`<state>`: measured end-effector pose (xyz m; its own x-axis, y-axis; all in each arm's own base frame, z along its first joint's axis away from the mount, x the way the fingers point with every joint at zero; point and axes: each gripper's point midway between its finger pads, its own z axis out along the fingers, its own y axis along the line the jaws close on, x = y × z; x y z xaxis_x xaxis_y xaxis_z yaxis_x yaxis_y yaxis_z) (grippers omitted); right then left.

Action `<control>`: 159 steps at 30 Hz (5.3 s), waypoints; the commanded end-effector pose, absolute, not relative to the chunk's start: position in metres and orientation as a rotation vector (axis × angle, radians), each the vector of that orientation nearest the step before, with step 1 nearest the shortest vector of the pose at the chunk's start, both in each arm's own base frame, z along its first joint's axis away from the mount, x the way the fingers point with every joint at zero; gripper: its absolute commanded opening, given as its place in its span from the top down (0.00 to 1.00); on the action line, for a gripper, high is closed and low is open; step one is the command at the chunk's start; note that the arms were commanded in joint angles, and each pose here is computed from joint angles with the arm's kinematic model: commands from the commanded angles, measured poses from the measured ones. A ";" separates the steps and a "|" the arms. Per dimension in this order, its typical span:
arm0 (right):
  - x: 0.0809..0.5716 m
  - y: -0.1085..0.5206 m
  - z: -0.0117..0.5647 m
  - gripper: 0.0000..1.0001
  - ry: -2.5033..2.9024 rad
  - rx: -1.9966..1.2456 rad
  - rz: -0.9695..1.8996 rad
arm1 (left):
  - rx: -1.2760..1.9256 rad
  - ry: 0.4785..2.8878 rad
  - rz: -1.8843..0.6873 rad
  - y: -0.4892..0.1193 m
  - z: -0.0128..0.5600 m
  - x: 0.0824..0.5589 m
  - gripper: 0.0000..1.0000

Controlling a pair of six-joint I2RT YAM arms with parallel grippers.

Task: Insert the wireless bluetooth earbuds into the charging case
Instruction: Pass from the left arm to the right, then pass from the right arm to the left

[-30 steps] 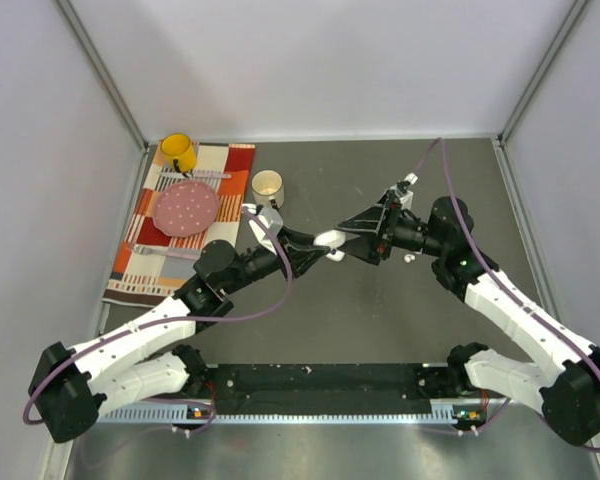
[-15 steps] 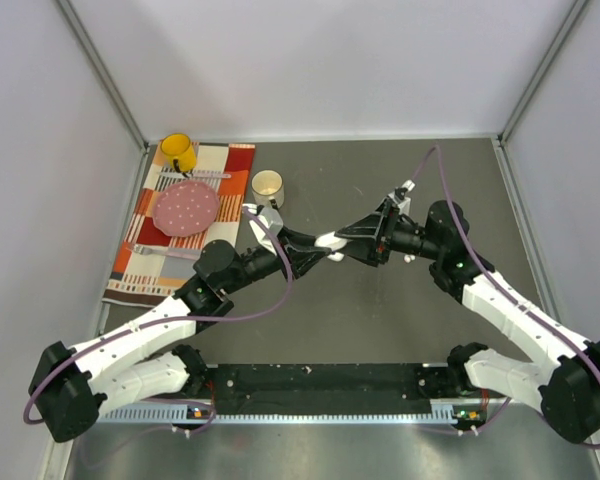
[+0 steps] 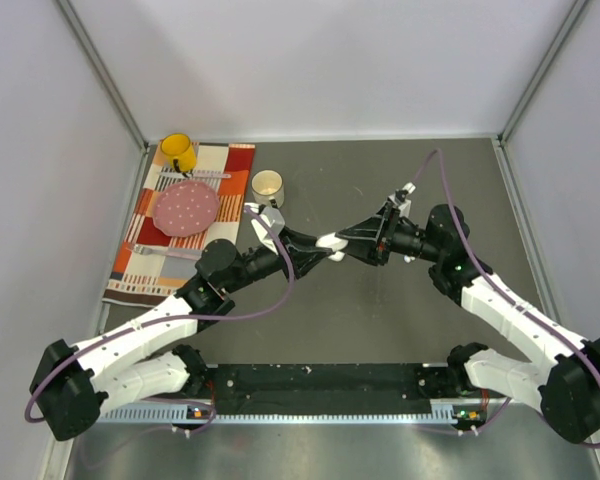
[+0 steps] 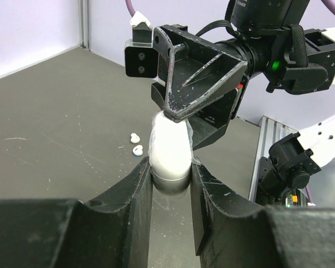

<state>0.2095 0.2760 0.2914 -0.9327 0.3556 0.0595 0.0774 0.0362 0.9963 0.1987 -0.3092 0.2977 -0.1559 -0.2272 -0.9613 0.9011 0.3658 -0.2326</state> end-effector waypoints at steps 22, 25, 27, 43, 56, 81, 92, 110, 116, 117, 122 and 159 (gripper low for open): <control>0.216 0.273 0.304 1.00 1.958 0.511 2.105 | 0.507 1.211 -1.124 -0.291 0.327 0.205 0.07; 0.218 0.272 0.308 1.00 1.931 0.526 2.122 | 0.409 1.087 -1.116 -0.273 0.333 0.203 0.04; 0.218 0.271 0.312 1.00 1.918 0.524 2.132 | 0.380 1.066 -1.105 -0.266 0.326 0.202 0.01; 0.215 0.275 0.315 1.00 1.922 0.514 2.155 | 0.490 0.937 -1.275 -0.294 0.338 0.184 0.09; 0.211 0.278 0.311 1.00 1.941 0.506 2.157 | 0.535 0.912 -1.292 -0.308 0.342 0.187 0.22; 0.209 0.277 0.316 1.00 1.929 0.481 2.166 | 0.576 1.005 -1.293 -0.322 0.328 0.195 0.44; 0.208 0.277 0.318 1.00 1.924 0.477 2.170 | 0.545 1.067 -1.287 -0.324 0.315 0.203 0.44; 0.208 0.277 0.311 1.00 1.943 0.495 2.165 | 0.514 1.045 -1.287 -0.325 0.321 0.208 0.51; 0.208 0.277 0.309 1.00 1.945 0.502 2.162 | 0.509 1.029 -1.286 -0.324 0.325 0.209 0.46; 0.208 0.277 0.308 1.00 1.947 0.502 2.162 | 0.508 1.026 -1.287 -0.324 0.326 0.208 0.46; 0.207 0.276 0.308 1.00 1.945 0.506 2.164 | 0.513 1.026 -1.285 -0.324 0.326 0.208 0.46; 0.206 0.275 0.317 1.00 1.914 0.494 2.187 | 0.500 1.051 -1.288 -0.326 0.319 0.212 0.49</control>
